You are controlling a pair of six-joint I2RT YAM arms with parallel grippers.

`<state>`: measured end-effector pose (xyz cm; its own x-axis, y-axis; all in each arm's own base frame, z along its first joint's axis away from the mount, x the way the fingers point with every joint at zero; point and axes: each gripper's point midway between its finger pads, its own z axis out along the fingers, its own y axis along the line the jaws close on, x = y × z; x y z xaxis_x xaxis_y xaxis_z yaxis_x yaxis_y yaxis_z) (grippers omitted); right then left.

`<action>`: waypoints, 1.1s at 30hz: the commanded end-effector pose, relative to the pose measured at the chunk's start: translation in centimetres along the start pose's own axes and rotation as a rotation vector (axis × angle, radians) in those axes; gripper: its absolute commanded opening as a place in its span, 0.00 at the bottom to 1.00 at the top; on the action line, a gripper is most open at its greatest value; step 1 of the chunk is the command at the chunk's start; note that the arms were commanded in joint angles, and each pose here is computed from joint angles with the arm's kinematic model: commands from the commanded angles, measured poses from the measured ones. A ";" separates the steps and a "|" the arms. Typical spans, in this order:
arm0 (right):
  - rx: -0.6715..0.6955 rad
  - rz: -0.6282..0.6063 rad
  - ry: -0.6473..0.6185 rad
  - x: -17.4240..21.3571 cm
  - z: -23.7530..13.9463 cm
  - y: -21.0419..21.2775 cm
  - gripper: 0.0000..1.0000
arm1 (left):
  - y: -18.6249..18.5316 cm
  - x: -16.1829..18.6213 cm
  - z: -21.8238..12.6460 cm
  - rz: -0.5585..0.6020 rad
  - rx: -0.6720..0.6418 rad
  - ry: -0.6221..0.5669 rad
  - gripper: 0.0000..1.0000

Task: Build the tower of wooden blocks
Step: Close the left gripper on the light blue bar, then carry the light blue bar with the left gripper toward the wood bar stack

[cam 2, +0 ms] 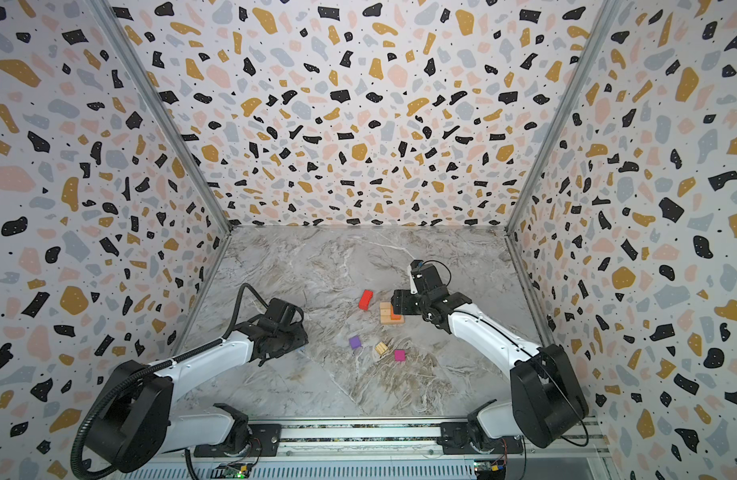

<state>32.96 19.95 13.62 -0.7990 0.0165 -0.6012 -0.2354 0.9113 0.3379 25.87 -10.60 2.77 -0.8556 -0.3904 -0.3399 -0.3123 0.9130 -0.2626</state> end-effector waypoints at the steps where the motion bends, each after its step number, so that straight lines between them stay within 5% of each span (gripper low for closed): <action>1: -0.016 -0.012 -0.024 -0.6 -0.8 0.2 0.78 | -0.3 -0.5 0.3 0.011 -0.007 -0.023 0.56; 26: -0.014 0.004 -0.029 -0.6 -1.3 -0.4 0.77 | 0.1 0.3 1.2 0.086 -0.049 0.015 0.30; 33: -0.007 0.007 -0.024 -0.6 -1.2 -0.6 0.77 | -2.4 0.2 0.5 0.121 0.018 0.028 0.27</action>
<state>33.13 19.10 13.44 -0.8030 0.0298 -0.5952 -0.2221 0.9118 0.3453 26.43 -11.59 2.08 -0.8837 -0.3095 -0.3510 -0.2450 0.9450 -0.2165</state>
